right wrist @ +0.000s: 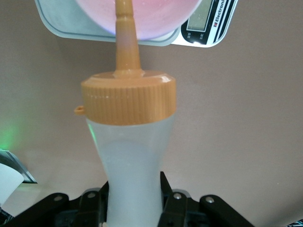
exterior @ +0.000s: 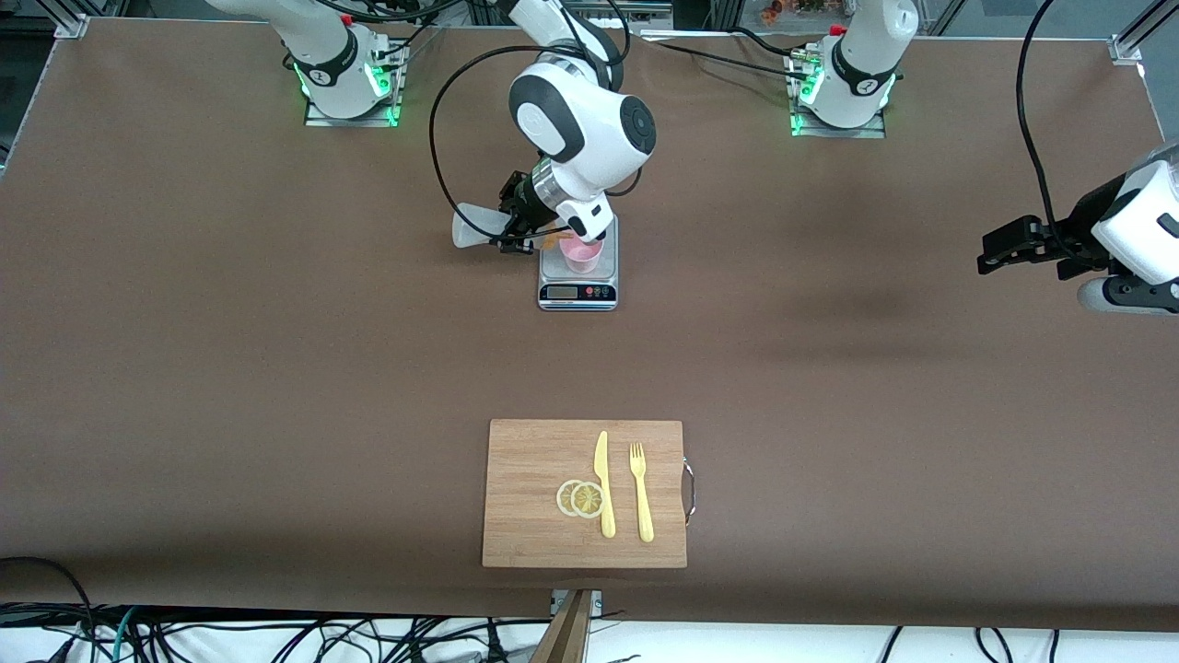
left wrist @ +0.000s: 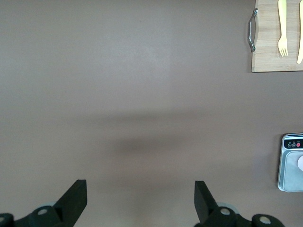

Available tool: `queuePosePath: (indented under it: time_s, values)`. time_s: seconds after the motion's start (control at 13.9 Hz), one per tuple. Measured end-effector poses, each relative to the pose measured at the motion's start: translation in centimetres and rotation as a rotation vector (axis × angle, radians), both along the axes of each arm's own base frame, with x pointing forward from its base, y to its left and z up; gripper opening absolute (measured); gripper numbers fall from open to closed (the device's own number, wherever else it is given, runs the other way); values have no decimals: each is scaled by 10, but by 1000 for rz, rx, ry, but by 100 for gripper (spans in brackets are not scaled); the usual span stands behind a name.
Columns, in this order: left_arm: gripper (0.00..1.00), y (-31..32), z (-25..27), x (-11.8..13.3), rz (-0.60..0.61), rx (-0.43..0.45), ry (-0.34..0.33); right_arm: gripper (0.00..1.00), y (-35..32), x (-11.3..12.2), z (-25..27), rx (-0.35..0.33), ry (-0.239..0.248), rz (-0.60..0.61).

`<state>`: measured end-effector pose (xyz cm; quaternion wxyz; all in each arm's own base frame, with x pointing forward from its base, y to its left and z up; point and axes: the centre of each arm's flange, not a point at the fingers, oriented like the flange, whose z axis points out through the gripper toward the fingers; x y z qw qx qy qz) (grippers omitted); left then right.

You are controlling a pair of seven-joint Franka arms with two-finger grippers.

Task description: Add sauce to pink cup with both arms

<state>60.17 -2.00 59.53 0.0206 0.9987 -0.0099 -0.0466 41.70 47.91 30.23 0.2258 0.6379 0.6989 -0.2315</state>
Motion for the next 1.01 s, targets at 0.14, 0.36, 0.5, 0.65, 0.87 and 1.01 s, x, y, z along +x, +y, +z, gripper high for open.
queuePosePath:
  time_s: [0.14, 0.36, 0.5, 0.65, 0.87, 1.01]
  values:
    - [100, 0, 0, 0, 0, 0, 0, 35, 0, 0, 0, -1, 0, 0]
    - [100, 0, 0, 0, 0, 0, 0, 34, 0, 0, 0, -1, 0, 0]
    - [100, 0, 0, 0, 0, 0, 0, 34, 0, 0, 0, -1, 0, 0]
    - [100, 0, 0, 0, 0, 0, 0, 34, -1, 1, 0, -2, -1, -2]
    - [100, 0, 0, 0, 0, 0, 0, 34, -7, 8, 0, 1, 0, -18]
    - [100, 0, 0, 0, 0, 0, 0, 34, -9, 11, -1, 20, 13, -39]
